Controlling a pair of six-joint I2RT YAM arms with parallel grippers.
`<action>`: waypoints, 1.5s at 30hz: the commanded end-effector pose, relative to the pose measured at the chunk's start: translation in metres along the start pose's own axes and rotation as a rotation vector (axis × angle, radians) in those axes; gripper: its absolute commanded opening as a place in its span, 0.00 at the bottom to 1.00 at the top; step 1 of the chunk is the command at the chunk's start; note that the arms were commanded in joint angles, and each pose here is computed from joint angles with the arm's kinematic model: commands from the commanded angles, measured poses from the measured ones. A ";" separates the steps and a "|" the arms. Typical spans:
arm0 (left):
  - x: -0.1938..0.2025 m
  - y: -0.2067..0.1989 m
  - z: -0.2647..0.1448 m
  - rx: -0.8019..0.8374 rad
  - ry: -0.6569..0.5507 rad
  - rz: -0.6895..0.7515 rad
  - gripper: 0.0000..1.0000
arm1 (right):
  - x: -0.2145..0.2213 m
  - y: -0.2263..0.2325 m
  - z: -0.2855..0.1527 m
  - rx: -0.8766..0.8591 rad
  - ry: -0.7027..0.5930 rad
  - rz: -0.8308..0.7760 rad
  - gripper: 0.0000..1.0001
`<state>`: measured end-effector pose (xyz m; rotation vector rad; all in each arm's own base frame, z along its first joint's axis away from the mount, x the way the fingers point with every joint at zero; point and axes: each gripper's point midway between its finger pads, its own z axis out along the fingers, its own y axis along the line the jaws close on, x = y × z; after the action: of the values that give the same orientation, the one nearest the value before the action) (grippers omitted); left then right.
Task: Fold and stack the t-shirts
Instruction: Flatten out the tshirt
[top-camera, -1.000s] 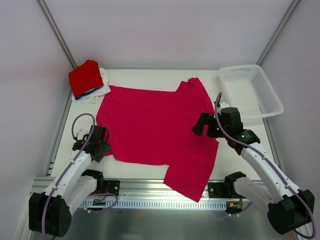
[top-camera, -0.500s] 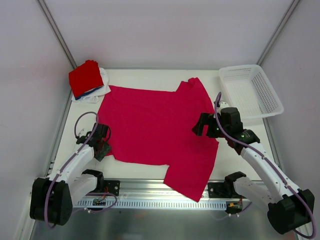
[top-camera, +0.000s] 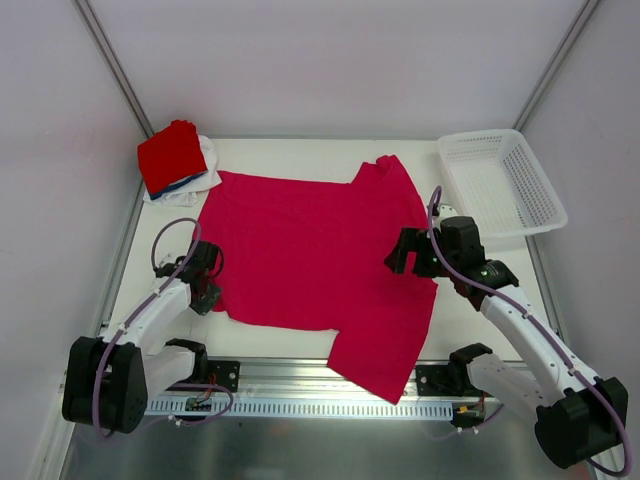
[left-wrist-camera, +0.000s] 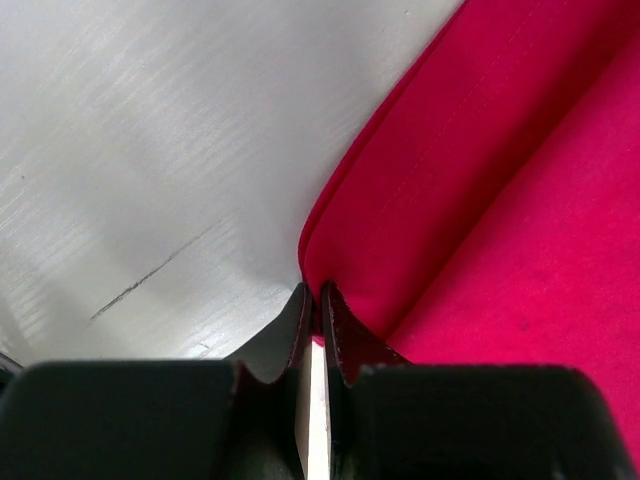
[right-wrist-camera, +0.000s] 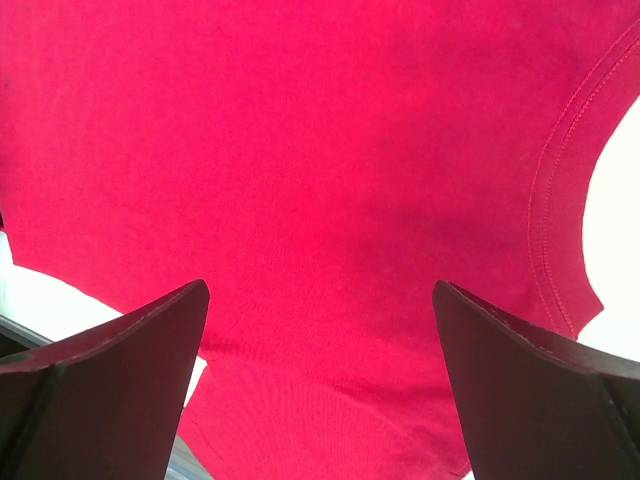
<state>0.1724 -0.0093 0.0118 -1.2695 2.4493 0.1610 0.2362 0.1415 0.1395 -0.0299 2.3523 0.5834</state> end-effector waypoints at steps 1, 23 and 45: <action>0.015 0.014 -0.003 -0.036 0.074 0.016 0.00 | -0.007 0.000 0.000 -0.003 -0.035 -0.017 0.99; -0.048 0.067 -0.070 -0.439 -0.086 -0.029 0.06 | -0.011 0.000 0.008 -0.034 -0.102 -0.020 0.99; -0.045 -0.008 -0.068 0.064 -0.027 0.049 0.99 | 0.003 -0.014 -0.039 0.100 -0.096 0.118 0.99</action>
<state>0.1928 0.0304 0.1192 -1.2655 2.2936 0.2862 0.2202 0.1347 0.1443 0.0394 2.2990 0.6148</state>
